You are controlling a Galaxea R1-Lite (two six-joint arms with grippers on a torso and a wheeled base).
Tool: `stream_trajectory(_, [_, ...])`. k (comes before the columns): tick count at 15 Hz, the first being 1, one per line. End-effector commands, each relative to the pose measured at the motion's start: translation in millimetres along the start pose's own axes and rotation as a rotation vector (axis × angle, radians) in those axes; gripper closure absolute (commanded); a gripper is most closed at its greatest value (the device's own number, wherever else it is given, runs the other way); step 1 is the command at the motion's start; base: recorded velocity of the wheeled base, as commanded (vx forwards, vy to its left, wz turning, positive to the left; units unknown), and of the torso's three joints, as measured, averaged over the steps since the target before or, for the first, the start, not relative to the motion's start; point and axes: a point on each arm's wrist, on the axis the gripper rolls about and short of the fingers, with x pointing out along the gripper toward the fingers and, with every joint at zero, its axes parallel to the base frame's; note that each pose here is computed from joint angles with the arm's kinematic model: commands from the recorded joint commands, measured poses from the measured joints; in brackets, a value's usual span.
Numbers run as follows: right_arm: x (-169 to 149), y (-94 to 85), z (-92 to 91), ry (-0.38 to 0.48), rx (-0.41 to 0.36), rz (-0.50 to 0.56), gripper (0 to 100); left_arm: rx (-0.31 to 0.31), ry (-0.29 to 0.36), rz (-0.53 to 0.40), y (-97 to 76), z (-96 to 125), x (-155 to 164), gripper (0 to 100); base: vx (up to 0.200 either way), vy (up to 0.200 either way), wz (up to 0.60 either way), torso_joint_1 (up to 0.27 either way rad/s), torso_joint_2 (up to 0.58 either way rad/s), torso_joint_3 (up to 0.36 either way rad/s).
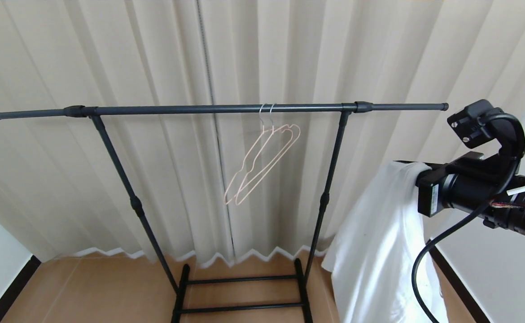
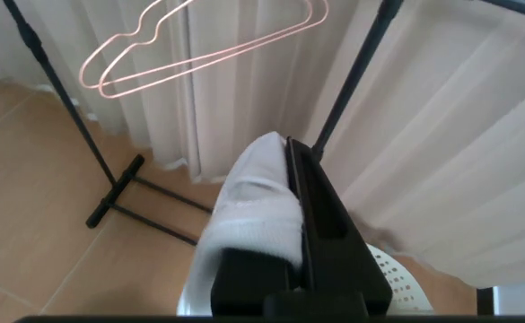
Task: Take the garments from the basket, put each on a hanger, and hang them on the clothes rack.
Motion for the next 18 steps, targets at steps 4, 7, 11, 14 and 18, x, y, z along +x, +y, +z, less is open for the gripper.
stream_trajectory(4, [16.3, 9.6, 4.3, 0.018, -0.027, -0.064, 100, 0.052, 0.343, -0.161, -5.1, 29.2, 40.3, 0, 0.0, 0.0, 0.0, 0.0, 0.0, 0.0])
stream_trajectory(7, [56.5, 11.8, 29.3, -0.02, -0.026, -0.075, 100, 0.056, 0.404, -0.261, -19.4, 90.0, 100.4, 0, 0.0, 0.0, 0.0, 0.0, 0.0, 0.0])
stream_trajectory(11, [77.5, 15.6, 21.0, 0.011, 0.03, -0.07, 100, 0.117, 0.45, -0.373, -54.7, 121.0, 152.9, 0, 0.0, 0.0, 0.0, 0.0, 0.0, 0.0])
stream_trajectory(14, [83.4, 28.5, 24.2, 0.003, 0.066, -0.046, 100, 0.13, 0.495, -0.491, -100.5, 121.1, 179.6, 0, 0.0, 0.0, 0.0, 0.0, 0.0, 0.0])
stream_trajectory(18, [100.1, 54.3, 22.6, 0.015, 0.12, -0.051, 100, 0.109, 0.498, -0.559, -152.6, 105.8, 212.0, 0, 0.0, 0.0, 0.0, 0.0, 0.0, 0.0])
